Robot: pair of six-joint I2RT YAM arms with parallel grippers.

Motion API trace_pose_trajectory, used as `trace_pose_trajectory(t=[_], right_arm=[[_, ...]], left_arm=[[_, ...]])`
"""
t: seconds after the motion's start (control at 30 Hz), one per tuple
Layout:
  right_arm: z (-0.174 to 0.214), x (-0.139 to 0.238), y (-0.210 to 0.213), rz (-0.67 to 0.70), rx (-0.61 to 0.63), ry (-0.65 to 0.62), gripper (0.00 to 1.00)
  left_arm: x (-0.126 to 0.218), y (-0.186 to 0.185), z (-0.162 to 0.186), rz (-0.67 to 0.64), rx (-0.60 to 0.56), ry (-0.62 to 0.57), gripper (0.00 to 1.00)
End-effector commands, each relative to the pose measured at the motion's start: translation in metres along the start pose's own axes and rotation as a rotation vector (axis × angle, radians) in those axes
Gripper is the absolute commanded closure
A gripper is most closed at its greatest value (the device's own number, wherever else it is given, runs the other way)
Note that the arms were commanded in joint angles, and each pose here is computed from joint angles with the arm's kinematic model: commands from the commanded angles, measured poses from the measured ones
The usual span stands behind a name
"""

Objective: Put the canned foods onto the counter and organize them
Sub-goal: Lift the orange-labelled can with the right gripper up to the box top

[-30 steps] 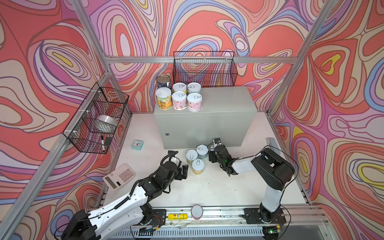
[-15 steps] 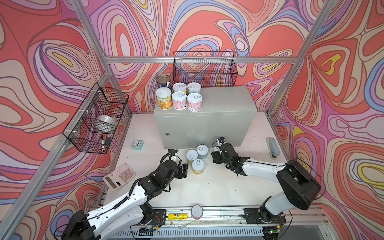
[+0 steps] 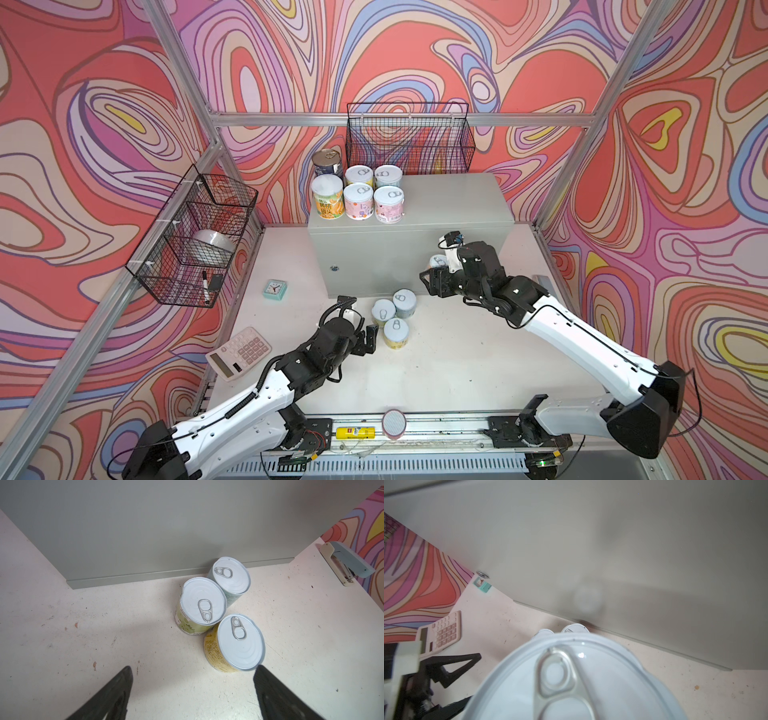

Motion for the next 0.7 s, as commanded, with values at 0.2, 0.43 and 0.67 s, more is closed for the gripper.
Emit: trace_pose_trajectory(t=[0.2, 0.43, 0.67], right_arm=[[-0.078, 0.047, 0.000, 0.065, 0.090, -0.180, 1.00], [-0.122, 0.028, -0.010, 0.220, 0.158, -0.296, 1.00], [-0.141, -0.003, -0.020, 0.266, 0.169, -0.294, 1.00]], left_arm=[[0.011, -0.005, -0.011, 0.026, -0.013, -0.045, 0.07], [0.010, -0.009, -0.013, 0.043, -0.023, -0.048, 0.08], [0.010, -0.012, -0.016, 0.047, -0.054, -0.044, 0.08]])
Point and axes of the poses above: each gripper's point midway between its finger pads, its own x axis back along the fingers, its own y axis along the line the jaws close on, z = x × y, the point moved 8 cm from there along x, back along the fingers, and after that the axes turned 14 degrees about x, right-handed, at the moved point
